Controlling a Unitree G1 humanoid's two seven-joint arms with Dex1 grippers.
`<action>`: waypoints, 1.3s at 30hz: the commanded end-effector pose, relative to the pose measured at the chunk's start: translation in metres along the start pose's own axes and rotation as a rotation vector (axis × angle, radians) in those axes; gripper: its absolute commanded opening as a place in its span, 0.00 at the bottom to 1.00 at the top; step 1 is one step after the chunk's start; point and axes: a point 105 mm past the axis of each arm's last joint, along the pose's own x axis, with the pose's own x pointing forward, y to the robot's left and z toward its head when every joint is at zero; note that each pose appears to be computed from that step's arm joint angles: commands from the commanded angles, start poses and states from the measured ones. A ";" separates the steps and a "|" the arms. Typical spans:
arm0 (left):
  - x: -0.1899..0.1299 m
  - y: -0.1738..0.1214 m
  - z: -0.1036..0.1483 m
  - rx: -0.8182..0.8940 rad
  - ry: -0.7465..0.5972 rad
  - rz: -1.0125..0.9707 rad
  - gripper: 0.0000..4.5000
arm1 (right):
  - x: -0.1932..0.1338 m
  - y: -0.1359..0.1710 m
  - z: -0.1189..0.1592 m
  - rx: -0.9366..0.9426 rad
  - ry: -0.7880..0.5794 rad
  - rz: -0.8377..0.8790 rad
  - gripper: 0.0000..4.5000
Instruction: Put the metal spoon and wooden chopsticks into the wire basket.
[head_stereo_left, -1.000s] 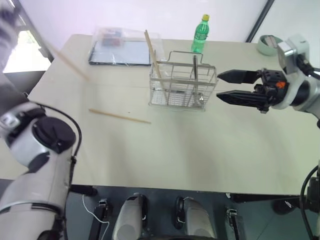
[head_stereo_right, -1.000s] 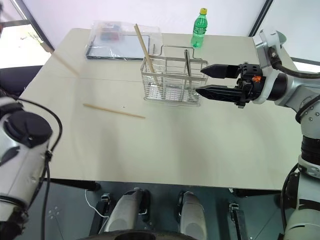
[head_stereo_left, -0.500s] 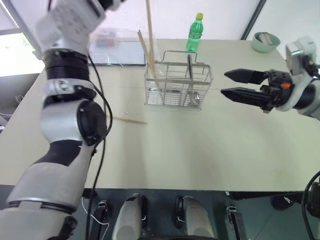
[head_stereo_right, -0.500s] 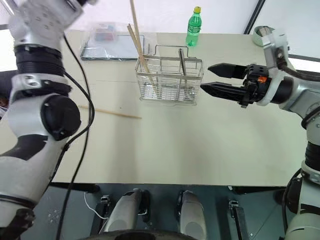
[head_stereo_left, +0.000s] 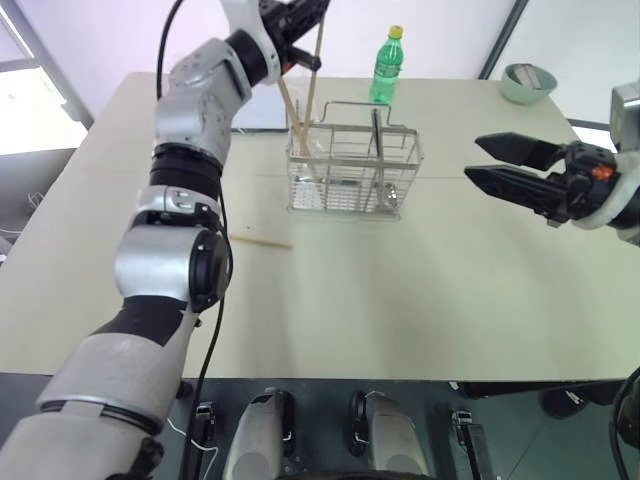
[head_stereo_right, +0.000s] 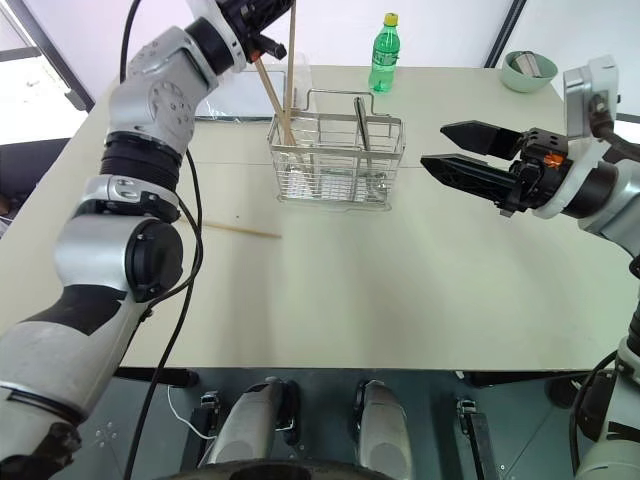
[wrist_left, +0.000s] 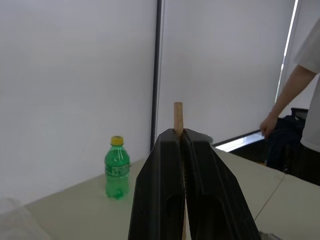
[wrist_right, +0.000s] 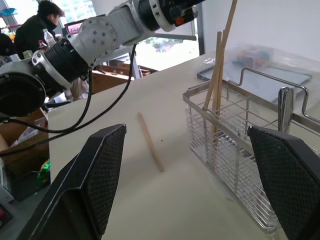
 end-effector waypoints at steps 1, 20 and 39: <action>0.000 -0.003 -0.001 0.003 -0.024 0.006 0.00 | -0.001 0.002 0.014 -0.054 -0.028 0.000 0.89; -0.031 0.002 0.052 -0.068 -0.034 0.093 0.99 | 0.014 -0.006 0.003 -0.063 0.006 0.054 0.89; -0.225 0.051 -0.053 -0.546 0.545 1.484 0.99 | 0.029 -0.007 -0.009 -0.068 0.035 0.136 0.89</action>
